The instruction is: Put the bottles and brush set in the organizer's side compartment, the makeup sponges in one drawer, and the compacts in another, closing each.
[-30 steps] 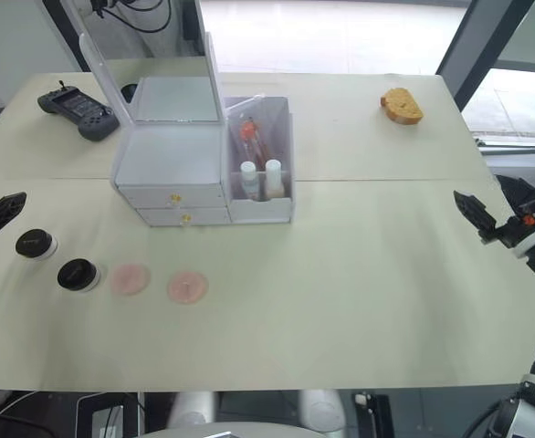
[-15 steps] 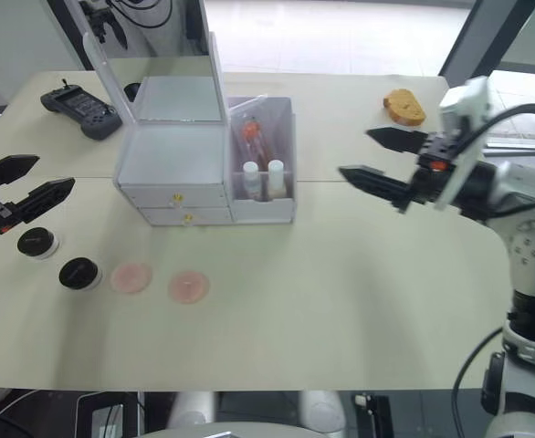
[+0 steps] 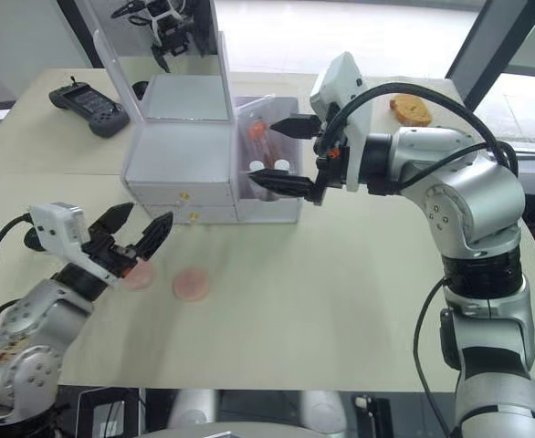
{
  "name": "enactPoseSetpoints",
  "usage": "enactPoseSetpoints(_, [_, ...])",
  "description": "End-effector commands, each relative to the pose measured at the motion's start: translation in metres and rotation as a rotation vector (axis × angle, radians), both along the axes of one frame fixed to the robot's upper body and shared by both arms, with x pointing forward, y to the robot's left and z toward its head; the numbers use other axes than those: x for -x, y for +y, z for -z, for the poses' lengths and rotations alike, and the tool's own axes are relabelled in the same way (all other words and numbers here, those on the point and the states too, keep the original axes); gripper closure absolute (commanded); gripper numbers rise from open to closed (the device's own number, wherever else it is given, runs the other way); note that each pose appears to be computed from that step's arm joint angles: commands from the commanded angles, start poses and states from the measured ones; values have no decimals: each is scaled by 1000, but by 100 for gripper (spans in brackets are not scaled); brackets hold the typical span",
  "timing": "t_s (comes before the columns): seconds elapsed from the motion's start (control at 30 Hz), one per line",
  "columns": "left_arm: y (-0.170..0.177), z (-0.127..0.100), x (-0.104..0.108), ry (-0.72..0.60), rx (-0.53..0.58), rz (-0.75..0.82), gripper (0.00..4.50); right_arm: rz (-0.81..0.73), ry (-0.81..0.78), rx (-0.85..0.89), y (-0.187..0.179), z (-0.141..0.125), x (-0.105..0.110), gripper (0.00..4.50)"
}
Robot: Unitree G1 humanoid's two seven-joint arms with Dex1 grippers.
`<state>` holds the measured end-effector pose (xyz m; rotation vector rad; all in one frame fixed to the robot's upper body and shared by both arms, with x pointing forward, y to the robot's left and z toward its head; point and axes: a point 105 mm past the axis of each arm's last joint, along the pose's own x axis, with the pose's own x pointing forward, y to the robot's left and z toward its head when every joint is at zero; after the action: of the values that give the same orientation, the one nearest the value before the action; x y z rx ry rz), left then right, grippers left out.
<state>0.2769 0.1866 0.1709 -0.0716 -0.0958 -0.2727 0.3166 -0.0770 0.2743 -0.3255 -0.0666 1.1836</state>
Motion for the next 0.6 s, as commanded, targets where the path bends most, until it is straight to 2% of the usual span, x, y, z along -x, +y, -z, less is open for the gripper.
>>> enactPoseSetpoints(0.03, [-16, -9, -8, -89, -41, -69, 0, 2, -78, 4, -1, -14, 3, 3])
enactPoseSetpoints(0.17, [-37, -3, -12, -92, -30, -33, 0, 13, -83, 10, -2, -13, 5, 3])
enactPoseSetpoints(0.27, [-43, 0, -15, -97, -17, -39, 58, 25, -87, 9, -4, -14, 6, 0])
enactPoseSetpoints(0.37, [-43, 2, -20, -93, -36, -65, 150, 38, -88, 13, -7, -13, 7, 0])
enactPoseSetpoints(0.6, [-54, 3, -25, -102, -54, -45, 150, 61, -99, 35, -11, -16, 8, 0])
